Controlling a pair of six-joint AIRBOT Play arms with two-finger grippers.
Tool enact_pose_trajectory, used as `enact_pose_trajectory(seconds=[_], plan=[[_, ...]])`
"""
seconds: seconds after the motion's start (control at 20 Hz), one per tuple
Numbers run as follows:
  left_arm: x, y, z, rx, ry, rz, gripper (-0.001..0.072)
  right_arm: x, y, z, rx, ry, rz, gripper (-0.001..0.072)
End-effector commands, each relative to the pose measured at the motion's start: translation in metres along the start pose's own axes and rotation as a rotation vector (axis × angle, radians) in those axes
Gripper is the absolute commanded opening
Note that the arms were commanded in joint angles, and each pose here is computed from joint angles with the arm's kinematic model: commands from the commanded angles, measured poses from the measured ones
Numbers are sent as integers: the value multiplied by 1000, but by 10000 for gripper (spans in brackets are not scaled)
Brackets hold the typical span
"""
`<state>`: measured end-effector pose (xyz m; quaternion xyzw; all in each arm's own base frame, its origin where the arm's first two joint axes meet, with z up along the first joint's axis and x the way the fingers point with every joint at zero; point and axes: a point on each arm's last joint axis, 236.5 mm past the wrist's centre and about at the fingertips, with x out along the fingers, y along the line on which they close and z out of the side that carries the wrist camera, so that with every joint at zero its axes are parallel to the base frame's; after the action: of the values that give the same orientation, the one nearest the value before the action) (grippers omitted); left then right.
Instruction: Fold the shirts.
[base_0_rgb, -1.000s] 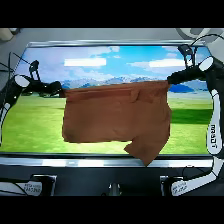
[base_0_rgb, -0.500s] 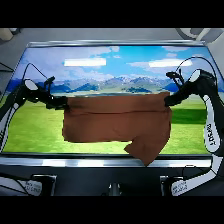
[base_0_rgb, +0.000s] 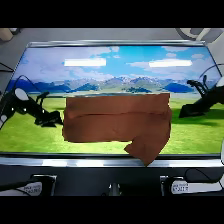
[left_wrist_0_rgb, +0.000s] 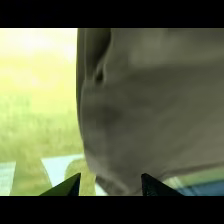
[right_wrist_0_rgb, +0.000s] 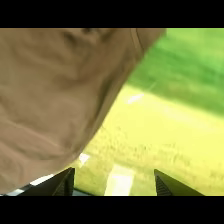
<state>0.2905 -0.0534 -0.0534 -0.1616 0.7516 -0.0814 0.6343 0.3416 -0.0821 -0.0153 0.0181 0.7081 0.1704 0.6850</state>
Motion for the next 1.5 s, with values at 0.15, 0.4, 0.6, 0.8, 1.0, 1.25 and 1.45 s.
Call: enact_pose_trajectory(seconds=[0.15, 0.4, 0.6, 0.8, 1.0, 1.25, 1.45], plan=[[53, 5, -49, -4, -56, -14, 510, 1, 13, -29, 19, -65, 63, 507], [61, -12, -42, 12, -80, -45, 508, 14, 32, -38, -29, -53, 144, 611], [65, -22, -33, 33, -120, -39, 297, 53, 58, -78, -17, 23, 221, 611], [65, -21, -33, 61, -121, -34, 25, 77, 82, -99, 18, 0, 255, 611], [64, -22, -35, 64, -113, -35, 25, 109, 101, -102, 49, -64, 319, 607], [63, -22, -35, 63, -114, -36, 25, 135, 112, -98, 132, -140, 352, 593], [62, -23, -34, 65, -119, -36, 25, 135, 114, -91, 153, -176, 361, 14]])
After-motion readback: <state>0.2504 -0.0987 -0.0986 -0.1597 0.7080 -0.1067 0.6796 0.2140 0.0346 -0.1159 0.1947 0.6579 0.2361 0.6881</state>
